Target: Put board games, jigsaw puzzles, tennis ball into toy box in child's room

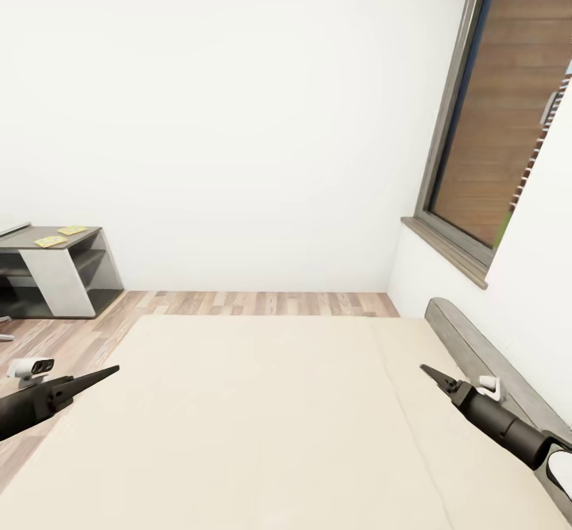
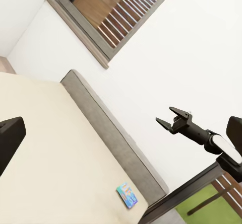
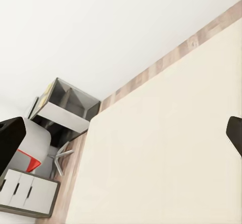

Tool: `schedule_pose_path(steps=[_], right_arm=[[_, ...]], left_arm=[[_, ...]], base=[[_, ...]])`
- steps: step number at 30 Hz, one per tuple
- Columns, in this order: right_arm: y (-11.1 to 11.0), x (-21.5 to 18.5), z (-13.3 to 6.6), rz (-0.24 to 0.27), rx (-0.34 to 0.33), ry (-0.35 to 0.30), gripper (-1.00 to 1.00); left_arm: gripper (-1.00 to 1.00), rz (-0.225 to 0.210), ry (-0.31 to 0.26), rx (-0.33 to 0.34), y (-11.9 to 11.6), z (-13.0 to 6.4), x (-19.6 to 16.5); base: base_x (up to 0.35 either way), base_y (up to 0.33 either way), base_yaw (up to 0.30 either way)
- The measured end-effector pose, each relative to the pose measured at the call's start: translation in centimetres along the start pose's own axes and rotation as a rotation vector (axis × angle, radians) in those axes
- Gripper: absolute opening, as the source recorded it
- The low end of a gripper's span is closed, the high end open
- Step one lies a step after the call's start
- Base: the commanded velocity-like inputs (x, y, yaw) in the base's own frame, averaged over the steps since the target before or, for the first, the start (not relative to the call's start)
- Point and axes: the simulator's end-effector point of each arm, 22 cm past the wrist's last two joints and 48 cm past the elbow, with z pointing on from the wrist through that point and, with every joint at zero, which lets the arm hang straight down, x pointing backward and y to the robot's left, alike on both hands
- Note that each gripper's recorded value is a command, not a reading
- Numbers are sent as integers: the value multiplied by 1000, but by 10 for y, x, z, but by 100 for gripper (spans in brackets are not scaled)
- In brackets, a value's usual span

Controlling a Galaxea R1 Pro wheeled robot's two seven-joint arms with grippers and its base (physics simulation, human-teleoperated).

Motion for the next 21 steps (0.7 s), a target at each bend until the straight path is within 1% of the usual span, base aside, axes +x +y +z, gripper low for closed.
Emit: schedule_pose_path(steps=[21], right_arm=[[0,0,0,0,1,1,100]], left_arm=[[100,-4,-2,5,0,2,1]], base=[[0,-183,0]])
